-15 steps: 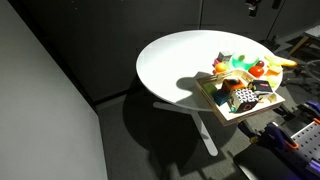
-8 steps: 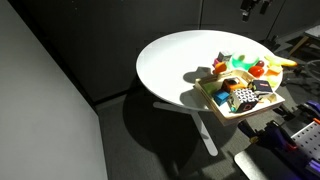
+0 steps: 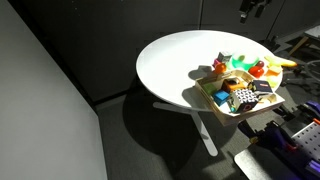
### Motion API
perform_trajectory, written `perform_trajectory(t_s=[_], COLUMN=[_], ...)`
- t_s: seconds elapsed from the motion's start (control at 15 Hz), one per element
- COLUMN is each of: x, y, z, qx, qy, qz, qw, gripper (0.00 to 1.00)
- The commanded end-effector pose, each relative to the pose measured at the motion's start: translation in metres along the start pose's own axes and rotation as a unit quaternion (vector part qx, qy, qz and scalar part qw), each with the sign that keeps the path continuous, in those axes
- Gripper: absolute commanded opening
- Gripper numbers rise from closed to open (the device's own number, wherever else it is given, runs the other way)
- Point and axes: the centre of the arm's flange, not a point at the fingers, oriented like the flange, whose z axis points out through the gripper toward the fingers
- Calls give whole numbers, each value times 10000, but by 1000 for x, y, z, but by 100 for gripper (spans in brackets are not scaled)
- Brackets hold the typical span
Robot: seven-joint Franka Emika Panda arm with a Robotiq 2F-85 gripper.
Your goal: Move the gray block from the table to the tray
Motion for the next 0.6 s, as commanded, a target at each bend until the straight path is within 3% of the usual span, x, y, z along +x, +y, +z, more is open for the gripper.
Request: perform_trajectory(t_s=[0.0, 0.2, 0.53], x=[0, 0, 7], y=[-1, -1, 1], z=[0, 0, 37], qx=[0, 0, -55], qy=[0, 0, -467], qz=[-6, -7, 164], qw=[10000, 10000, 9988], gripper=[100, 100, 100])
